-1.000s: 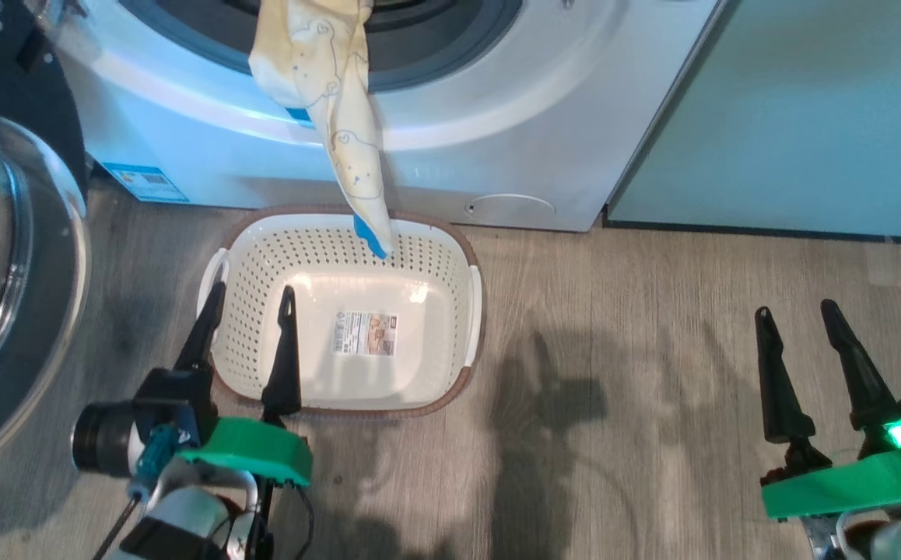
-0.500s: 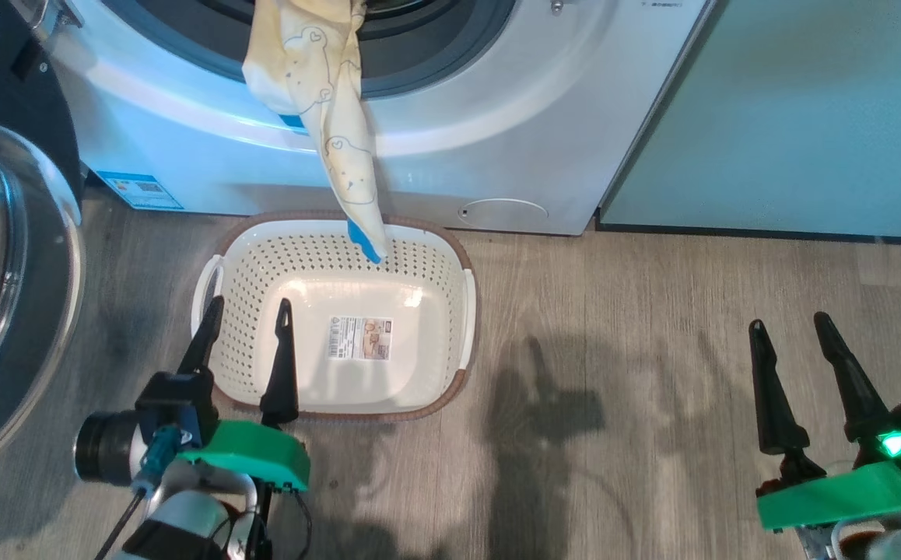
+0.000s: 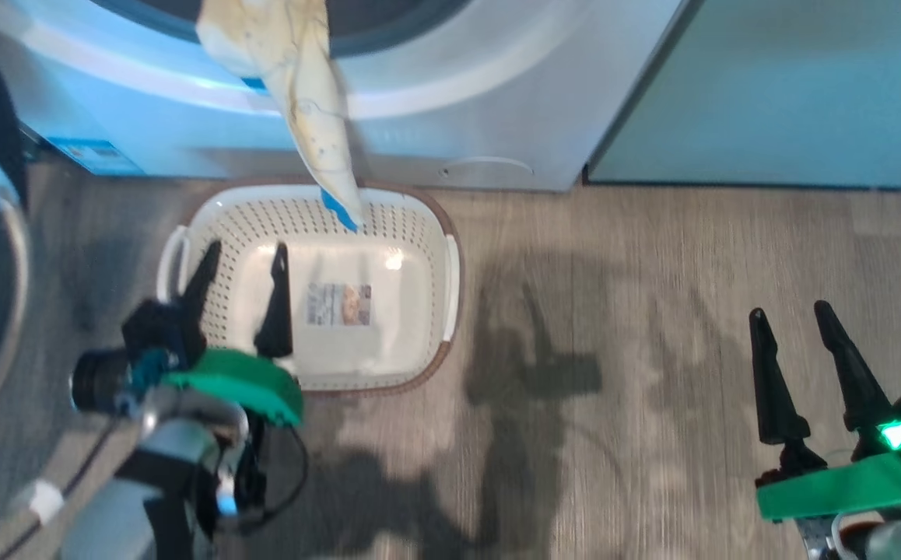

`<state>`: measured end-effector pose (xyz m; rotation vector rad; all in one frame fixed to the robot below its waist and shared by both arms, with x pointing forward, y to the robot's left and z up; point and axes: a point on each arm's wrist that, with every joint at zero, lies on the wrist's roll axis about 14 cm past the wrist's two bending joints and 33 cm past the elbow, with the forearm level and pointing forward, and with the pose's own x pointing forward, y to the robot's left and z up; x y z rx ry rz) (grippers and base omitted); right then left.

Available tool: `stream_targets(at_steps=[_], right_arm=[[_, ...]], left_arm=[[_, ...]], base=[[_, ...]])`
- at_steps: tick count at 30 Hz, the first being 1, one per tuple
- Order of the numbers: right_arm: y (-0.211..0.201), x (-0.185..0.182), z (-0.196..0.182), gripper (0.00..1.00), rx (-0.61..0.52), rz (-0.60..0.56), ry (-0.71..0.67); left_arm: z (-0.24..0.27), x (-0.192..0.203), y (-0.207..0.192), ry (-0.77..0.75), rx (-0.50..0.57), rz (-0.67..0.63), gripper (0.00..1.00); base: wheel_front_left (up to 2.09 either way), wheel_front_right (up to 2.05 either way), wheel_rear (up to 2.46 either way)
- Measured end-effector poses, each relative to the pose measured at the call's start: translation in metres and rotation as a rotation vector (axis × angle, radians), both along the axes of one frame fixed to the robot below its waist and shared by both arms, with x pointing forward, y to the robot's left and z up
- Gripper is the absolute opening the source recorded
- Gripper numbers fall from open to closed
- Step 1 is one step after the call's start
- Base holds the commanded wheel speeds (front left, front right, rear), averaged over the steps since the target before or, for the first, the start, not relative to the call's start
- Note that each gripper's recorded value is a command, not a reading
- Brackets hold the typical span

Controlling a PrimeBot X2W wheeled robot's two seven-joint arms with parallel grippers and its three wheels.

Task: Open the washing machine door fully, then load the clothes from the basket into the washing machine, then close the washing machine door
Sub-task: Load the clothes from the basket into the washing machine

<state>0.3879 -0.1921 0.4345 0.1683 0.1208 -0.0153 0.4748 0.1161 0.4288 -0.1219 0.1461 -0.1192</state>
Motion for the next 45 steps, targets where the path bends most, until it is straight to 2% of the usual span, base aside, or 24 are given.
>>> stream_targets(at_steps=[14,21,28,29,30,45], right_arm=[[-0.024,0.016,-0.029,1.0,0.032,-0.079,0.067],[-0.04,0.016,-0.037,1.0,0.038,-0.131,0.092],[-0.047,0.009,-0.044,1.0,0.046,-0.162,0.118],[-0.047,0.008,-0.044,1.0,0.045,-0.164,0.121],[-0.049,0.008,-0.044,1.0,0.045,-0.169,0.122],[-0.045,0.014,-0.042,1.0,0.071,-0.161,0.103]], left_arm=[[-0.086,0.087,-0.045,0.185,-0.028,-0.138,1.0],[-0.117,0.126,-0.05,0.238,-0.029,-0.118,1.0],[-0.139,0.146,-0.056,0.281,-0.028,-0.113,1.0],[-0.139,0.149,-0.058,0.28,-0.029,-0.118,0.71],[-0.14,0.151,-0.059,0.281,-0.029,-0.122,0.02],[-0.141,0.144,-0.058,0.359,-0.003,-0.19,0.0]], base=[[0.0,0.0,0.0],[0.0,0.0,0.0],[0.0,0.0,0.0],[0.0,0.0,0.0],[0.0,0.0,0.0],[0.0,0.0,0.0]])
